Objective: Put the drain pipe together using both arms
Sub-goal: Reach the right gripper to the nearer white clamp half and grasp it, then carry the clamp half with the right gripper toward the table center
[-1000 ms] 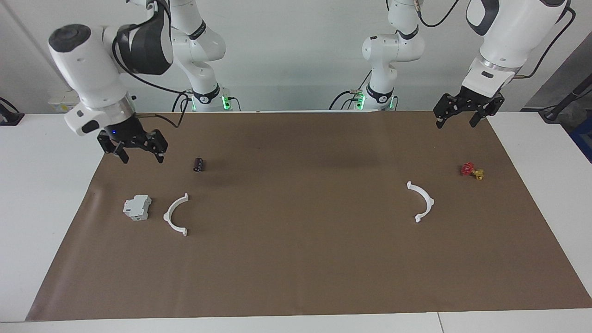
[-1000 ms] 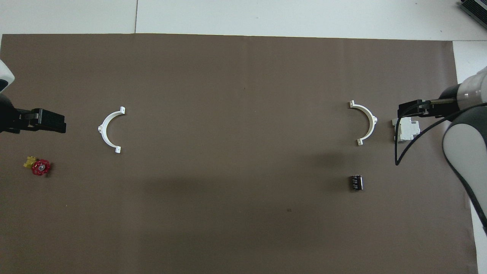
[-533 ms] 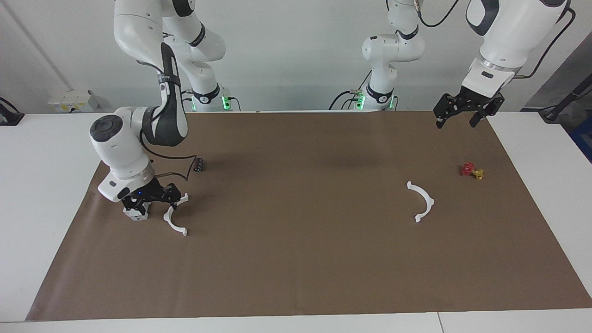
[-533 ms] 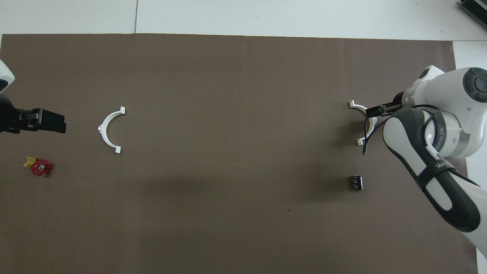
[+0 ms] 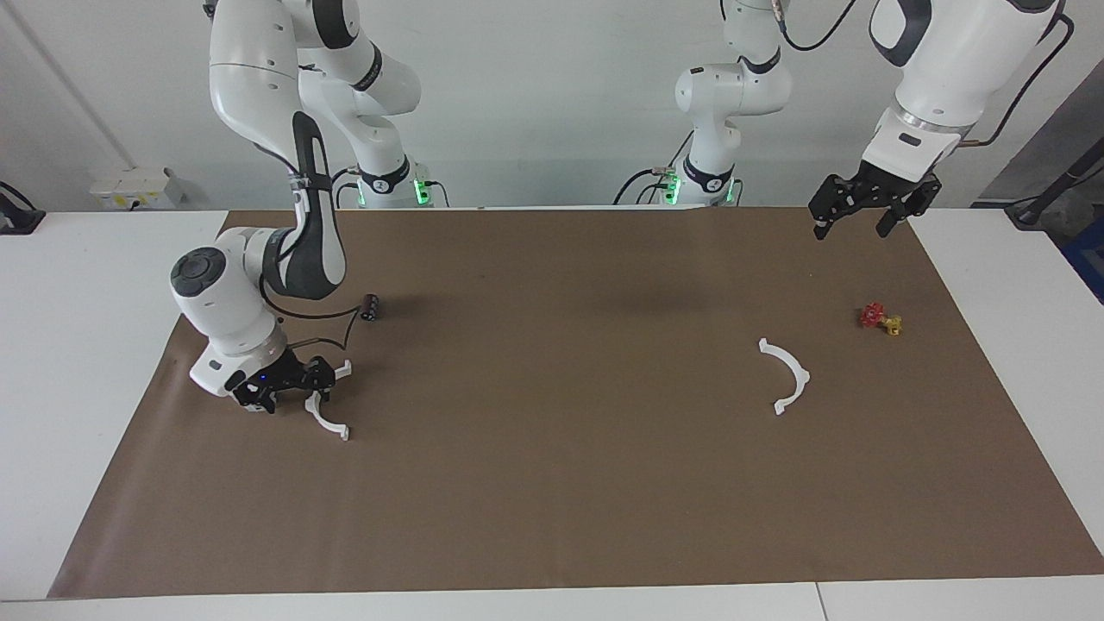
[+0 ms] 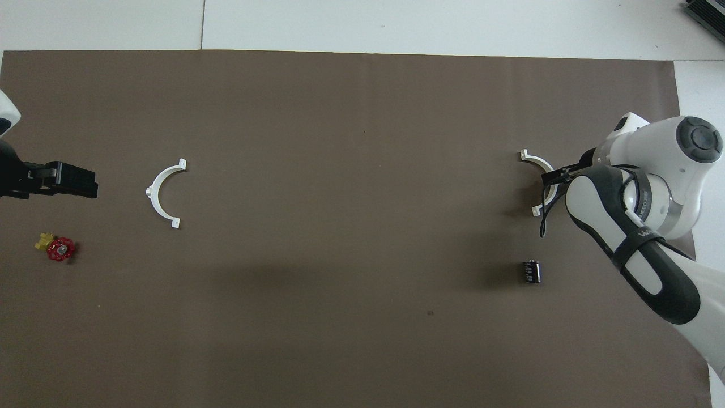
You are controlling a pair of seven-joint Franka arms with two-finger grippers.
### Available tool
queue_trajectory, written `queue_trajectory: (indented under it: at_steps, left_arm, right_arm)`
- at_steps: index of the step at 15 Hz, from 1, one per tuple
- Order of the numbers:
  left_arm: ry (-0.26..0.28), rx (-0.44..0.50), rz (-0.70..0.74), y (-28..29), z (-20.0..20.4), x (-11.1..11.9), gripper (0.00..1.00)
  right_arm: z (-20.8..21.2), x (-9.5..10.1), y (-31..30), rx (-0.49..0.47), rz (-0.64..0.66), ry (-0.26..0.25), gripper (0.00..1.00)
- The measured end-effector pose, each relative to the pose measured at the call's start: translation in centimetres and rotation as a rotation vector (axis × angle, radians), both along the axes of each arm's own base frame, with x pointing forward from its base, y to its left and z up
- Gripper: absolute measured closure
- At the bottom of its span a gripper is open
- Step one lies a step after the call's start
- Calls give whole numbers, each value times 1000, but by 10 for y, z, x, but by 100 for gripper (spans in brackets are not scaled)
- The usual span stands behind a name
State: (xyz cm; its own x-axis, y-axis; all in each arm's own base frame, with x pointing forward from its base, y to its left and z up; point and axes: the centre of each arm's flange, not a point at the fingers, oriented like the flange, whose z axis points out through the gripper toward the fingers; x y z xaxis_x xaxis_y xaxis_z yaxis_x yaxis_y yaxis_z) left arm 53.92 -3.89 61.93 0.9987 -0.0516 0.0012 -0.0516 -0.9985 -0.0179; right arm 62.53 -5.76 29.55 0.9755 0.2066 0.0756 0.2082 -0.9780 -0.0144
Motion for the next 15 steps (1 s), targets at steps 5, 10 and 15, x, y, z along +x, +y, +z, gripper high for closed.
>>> queue_trajectory:
  at_steps: [5,10,15]
  left_arm:
    - [0,0,0,0,0,0,0]
    - [0,0,0,0,0,0,0]
    - [0,0,0,0,0,0,0]
  right_arm:
    - [-6,-3,5,5,7,12,10]
    - [-6,-5,5,5,10,14,65]
    - [17,9,22,14,-35,1,79]
